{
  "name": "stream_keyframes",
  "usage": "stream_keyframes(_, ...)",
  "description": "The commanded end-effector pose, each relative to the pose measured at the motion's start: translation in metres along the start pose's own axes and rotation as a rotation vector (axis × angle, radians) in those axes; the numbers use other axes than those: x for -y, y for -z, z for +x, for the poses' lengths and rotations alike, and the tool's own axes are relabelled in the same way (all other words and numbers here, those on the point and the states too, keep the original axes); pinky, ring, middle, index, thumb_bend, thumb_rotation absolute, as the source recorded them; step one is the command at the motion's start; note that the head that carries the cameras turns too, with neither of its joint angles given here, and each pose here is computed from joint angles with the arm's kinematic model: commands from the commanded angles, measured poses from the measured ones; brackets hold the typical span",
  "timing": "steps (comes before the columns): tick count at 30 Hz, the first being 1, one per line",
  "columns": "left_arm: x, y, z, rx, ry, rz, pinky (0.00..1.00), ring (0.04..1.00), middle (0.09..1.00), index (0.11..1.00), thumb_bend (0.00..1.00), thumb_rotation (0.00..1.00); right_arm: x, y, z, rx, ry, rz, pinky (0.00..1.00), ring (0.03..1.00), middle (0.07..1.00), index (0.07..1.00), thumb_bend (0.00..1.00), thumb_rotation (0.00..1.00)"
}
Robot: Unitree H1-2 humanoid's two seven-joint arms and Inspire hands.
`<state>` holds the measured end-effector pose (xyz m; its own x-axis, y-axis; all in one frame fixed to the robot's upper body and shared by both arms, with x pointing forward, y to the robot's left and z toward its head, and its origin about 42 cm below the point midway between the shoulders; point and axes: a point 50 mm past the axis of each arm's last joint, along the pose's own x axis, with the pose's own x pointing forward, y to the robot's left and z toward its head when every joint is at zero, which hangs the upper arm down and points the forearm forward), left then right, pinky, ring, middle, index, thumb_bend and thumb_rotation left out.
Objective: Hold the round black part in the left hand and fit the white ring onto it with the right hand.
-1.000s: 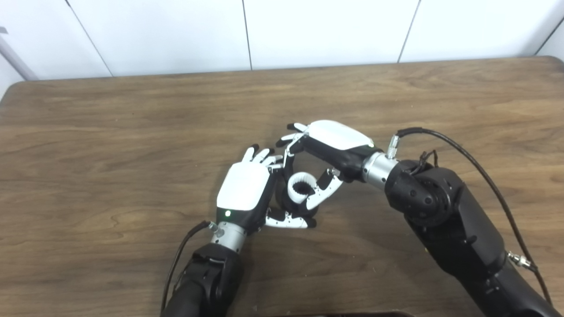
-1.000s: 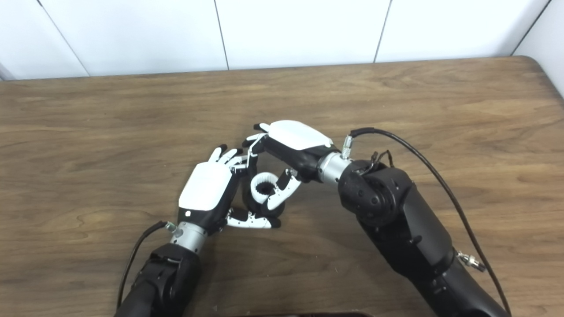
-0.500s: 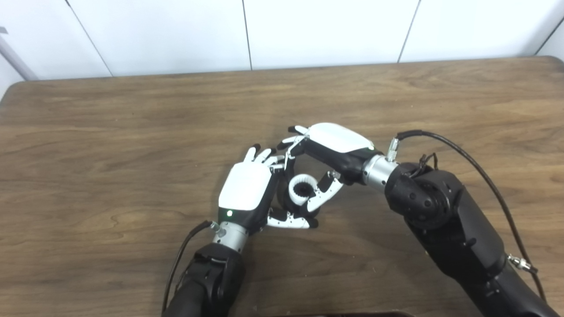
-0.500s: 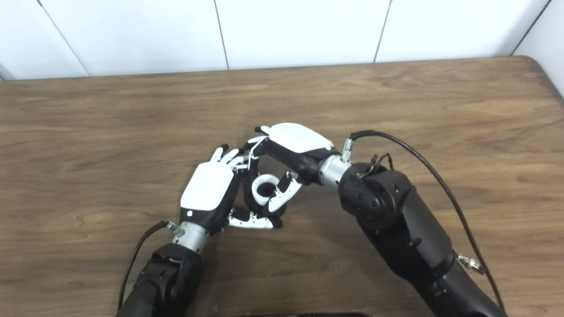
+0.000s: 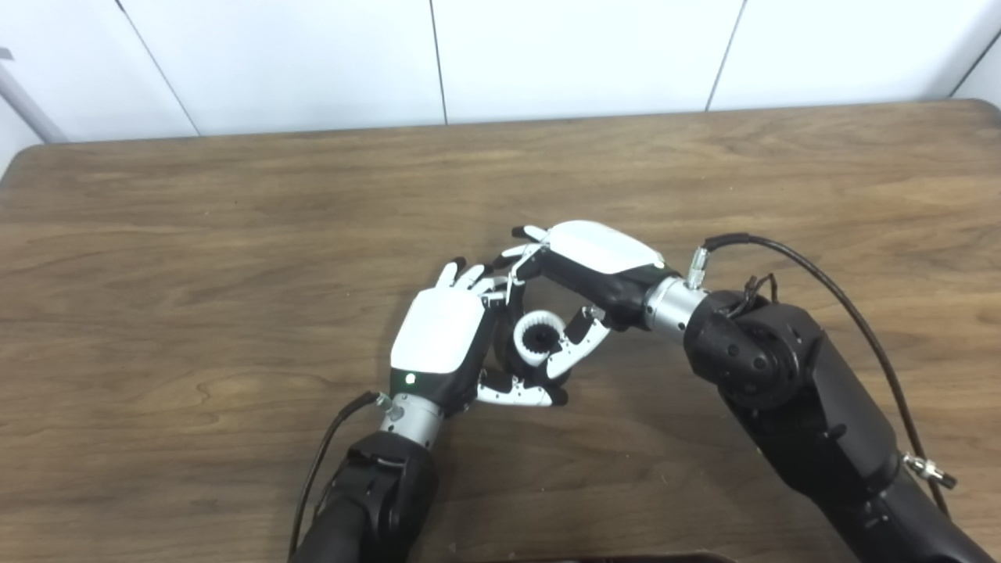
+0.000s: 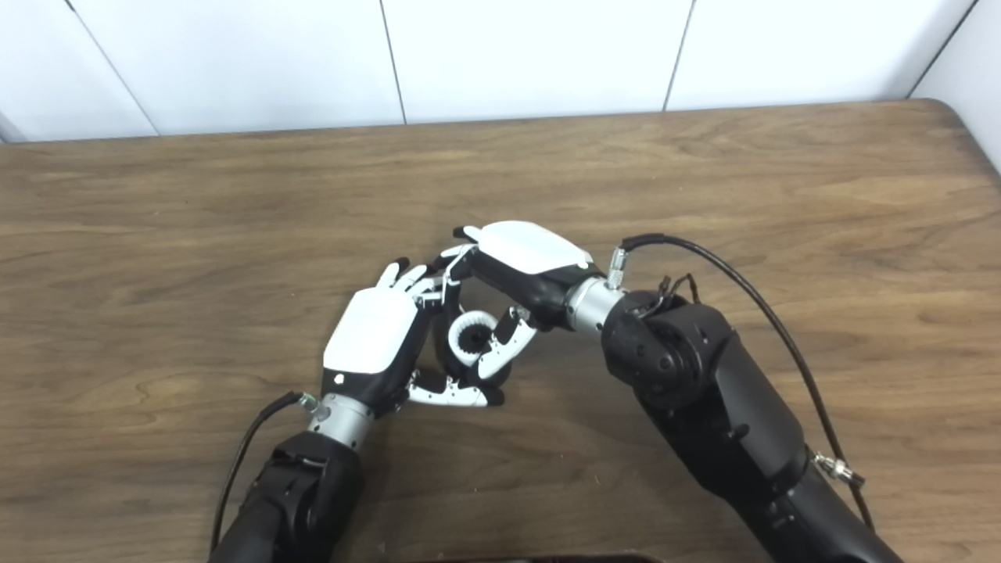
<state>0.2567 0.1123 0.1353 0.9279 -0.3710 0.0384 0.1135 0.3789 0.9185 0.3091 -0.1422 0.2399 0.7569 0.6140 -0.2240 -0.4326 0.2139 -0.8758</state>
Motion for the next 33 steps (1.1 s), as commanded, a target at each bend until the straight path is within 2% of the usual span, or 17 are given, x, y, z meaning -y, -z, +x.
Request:
stream_keyframes(1,0.0041,-0.0045,0.0023,0.015,0.033,0.0,0.99,0.909,0.814,0.484,0.52,0.05,0.0104,-0.001,-0.0003,0.022,0.044,-0.033,0.98,1.0,0.878,0.485,0.52,0.13)
stream_keyframes(13,0.0042,-0.0054,0.0031,0.014,0.03,-0.006,1.0,0.913,0.816,0.484,0.52,0.05,0.0103,0.0082,-0.0013,-0.001,0.045,-0.018,0.96,1.0,0.881,0.485,0.52,0.13)
stream_keyframes(33,0.0041,-0.0065,0.0035,0.019,0.027,-0.008,0.99,0.907,0.811,0.485,0.52,0.05,0.0135,0.0049,-0.0024,0.01,0.05,-0.055,0.98,1.0,0.895,0.491,0.52,0.14)
